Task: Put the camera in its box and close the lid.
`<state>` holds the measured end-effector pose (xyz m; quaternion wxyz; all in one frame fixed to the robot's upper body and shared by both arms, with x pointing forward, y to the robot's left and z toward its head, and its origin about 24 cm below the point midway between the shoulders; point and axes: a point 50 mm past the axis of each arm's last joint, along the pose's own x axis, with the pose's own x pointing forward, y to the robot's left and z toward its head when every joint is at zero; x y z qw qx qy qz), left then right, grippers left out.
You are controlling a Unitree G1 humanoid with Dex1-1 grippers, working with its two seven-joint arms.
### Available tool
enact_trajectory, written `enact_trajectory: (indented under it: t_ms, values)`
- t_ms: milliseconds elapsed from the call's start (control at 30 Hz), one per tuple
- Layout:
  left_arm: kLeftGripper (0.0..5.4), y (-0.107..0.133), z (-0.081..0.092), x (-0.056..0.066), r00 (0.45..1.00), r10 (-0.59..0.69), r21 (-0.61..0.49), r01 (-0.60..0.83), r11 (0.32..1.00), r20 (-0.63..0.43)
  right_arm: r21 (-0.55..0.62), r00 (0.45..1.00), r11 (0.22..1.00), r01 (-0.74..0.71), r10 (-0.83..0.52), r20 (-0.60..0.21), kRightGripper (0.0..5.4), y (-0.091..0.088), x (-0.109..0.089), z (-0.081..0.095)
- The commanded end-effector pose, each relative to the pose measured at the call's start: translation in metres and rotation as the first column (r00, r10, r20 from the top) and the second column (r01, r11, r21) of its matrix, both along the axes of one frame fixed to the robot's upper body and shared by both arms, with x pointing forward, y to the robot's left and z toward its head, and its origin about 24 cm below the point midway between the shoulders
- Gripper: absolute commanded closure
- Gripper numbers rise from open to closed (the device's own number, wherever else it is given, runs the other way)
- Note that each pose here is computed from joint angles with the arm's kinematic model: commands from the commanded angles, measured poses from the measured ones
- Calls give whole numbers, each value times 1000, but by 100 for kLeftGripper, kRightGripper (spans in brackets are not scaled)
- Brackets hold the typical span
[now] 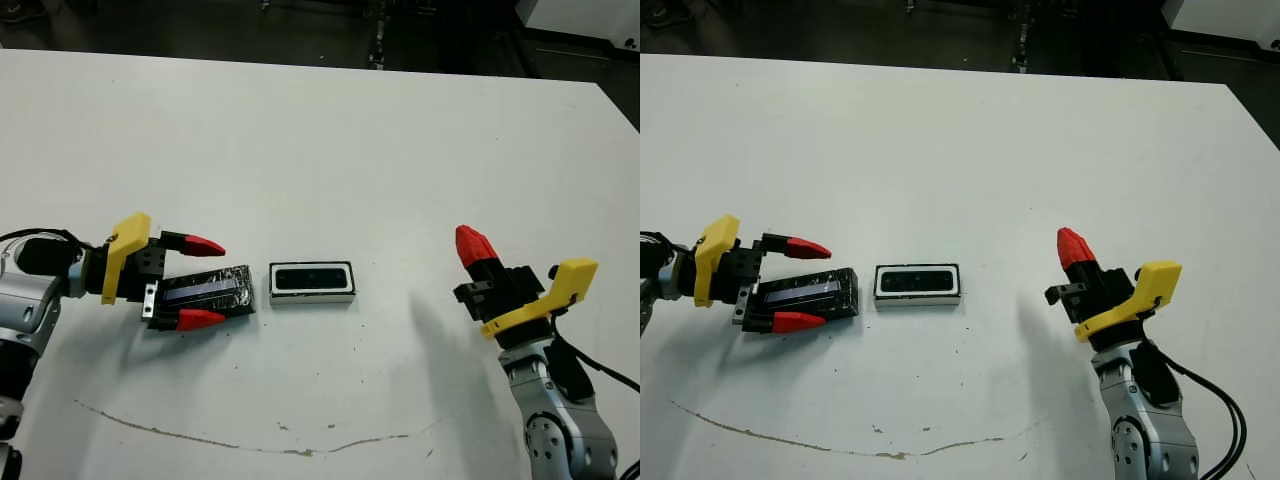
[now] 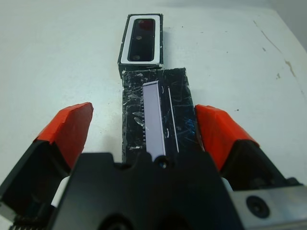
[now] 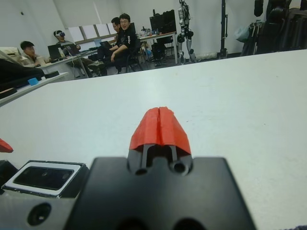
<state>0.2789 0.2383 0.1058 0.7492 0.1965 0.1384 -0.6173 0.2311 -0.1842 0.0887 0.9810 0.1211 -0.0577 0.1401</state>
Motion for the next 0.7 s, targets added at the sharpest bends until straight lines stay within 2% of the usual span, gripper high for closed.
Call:
enact_trajectory:
  t_ms: [33,200,467,700]
  values:
    - [0,6,-14,-7,996,26,70,-20,997,-84,-21,1000,1000,6,-6,-7,539,-4,-1,-1]
    - [26,4,-14,-7,996,50,112,-42,993,-74,-11,1000,1000,4,-5,-13,540,-4,-1,-1]
    - [145,5,-16,-8,995,79,136,-71,988,-54,-18,1000,1000,6,-6,-7,540,-4,-1,-1]
    - [224,4,-18,-7,995,80,166,-70,984,-54,-12,1000,1000,3,-4,-9,540,-4,-1,-1]
